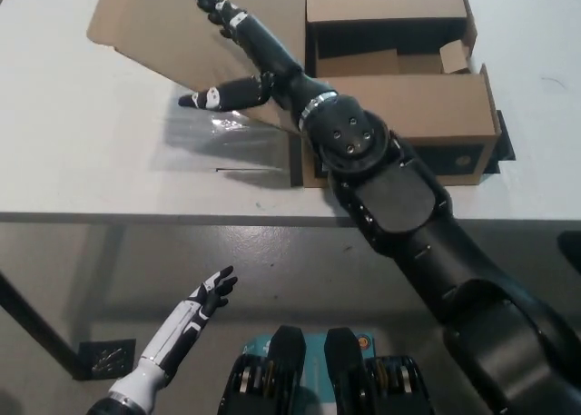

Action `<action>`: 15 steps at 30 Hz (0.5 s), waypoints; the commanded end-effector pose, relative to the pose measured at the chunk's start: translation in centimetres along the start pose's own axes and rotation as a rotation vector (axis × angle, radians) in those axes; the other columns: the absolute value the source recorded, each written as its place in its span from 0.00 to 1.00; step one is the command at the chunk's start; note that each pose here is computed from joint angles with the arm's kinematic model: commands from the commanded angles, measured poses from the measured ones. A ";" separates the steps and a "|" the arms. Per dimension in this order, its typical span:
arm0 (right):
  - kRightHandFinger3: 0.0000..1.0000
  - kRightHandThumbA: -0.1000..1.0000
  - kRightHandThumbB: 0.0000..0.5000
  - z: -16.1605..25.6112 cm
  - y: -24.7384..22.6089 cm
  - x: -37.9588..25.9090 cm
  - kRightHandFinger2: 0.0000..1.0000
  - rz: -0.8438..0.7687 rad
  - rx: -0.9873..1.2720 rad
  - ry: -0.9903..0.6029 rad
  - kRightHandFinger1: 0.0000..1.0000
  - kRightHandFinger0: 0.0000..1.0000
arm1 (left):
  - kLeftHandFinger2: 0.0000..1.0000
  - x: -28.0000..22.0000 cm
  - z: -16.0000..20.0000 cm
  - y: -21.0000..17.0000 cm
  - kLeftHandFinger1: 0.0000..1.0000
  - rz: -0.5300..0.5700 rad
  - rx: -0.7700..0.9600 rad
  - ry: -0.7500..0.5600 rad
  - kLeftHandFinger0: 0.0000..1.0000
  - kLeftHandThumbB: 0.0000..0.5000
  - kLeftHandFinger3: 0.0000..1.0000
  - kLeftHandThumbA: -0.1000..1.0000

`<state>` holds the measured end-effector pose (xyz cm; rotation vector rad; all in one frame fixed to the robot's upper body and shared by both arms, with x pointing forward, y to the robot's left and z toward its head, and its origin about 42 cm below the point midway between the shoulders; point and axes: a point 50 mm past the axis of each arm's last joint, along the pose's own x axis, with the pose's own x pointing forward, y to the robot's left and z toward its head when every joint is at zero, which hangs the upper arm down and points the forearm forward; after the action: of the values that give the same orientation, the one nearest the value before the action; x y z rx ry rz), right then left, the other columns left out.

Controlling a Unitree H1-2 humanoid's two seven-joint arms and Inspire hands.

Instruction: A small storage box is placed at the center of the table and the robot uses its right hand to slide under its lid and push it upwards to open it

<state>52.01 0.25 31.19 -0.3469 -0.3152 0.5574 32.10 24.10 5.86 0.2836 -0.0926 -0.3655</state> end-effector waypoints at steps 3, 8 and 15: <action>1.00 1.00 0.83 7.2 -3.5 0.7 1.00 -0.070 -0.013 -0.165 1.00 1.00 | 1.00 0.0 0.4 0.0 1.00 -0.017 0.014 -0.032 1.00 1.00 1.00 1.00; 1.00 1.00 0.89 16.1 -9.1 -1.2 1.00 -0.145 0.117 -0.446 1.00 1.00 | 1.00 0.3 0.4 -0.1 1.00 -0.017 0.009 -0.030 1.00 1.00 1.00 1.00; 1.00 1.00 0.78 25.1 -15.9 -12.4 1.00 -0.245 0.085 -0.785 1.00 1.00 | 1.00 -0.3 0.0 0.6 1.00 -0.003 0.003 -0.020 1.00 1.00 1.00 1.00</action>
<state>49.34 -6.25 43.34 -0.1372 -0.6515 0.4270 31.88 24.09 5.44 0.2822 -0.0772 -0.3708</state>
